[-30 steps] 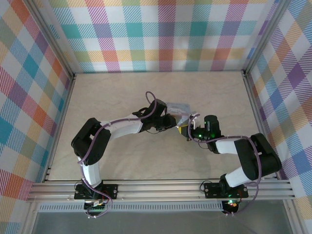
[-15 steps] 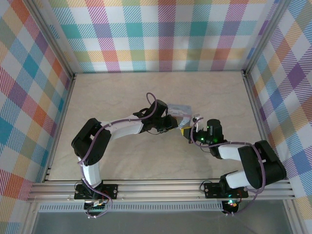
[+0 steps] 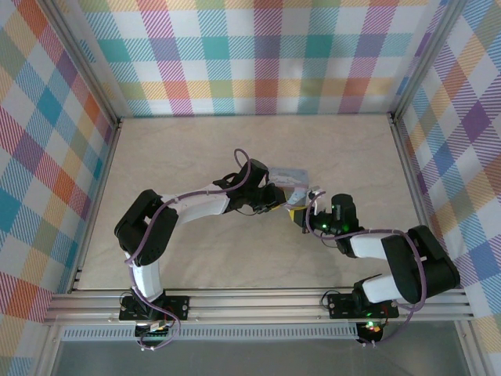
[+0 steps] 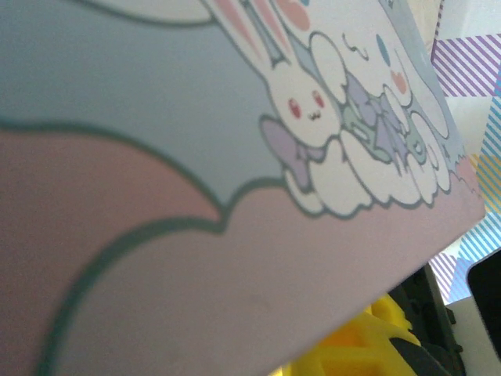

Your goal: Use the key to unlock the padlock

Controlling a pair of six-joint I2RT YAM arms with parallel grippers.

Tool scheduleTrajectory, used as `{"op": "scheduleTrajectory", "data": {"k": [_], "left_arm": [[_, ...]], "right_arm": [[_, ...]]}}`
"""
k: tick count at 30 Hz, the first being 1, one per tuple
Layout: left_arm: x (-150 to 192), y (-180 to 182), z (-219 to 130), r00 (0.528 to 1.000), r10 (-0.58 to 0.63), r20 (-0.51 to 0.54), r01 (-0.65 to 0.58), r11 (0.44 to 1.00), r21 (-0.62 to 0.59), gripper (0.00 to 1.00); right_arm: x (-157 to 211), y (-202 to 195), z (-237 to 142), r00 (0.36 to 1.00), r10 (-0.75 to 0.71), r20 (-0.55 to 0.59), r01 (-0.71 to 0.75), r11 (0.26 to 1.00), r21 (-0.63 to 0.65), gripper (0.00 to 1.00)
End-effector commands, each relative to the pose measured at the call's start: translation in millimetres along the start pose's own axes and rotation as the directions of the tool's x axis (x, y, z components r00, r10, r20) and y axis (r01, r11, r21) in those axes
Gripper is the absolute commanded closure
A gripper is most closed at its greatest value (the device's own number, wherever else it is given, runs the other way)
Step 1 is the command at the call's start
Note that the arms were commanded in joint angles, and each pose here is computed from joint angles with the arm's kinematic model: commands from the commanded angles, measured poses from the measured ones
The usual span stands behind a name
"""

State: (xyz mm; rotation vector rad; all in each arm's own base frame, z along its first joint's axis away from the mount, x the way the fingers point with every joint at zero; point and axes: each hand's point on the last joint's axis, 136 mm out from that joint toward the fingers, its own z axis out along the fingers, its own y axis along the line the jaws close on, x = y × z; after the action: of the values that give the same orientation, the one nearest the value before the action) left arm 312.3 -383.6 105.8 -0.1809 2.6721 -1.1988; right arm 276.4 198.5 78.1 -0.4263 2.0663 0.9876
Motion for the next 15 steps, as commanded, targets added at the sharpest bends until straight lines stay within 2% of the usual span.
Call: {"op": "scheduleTrajectory", "data": {"k": [1,15], "left_arm": [[-12,-38,-17,0.999,0.028,0.035,-0.032,0.993,0.112,0.94],[-12,-34,-16,0.999,0.024,0.037,-0.028,0.994,0.106,0.94]], "right_arm": [[-9,5,1,0.999,-0.014,0.035,0.014,1.0,-0.022,0.99],[-19,8,1,0.997,-0.012,0.075,0.015,0.999,-0.038,0.99]]}}
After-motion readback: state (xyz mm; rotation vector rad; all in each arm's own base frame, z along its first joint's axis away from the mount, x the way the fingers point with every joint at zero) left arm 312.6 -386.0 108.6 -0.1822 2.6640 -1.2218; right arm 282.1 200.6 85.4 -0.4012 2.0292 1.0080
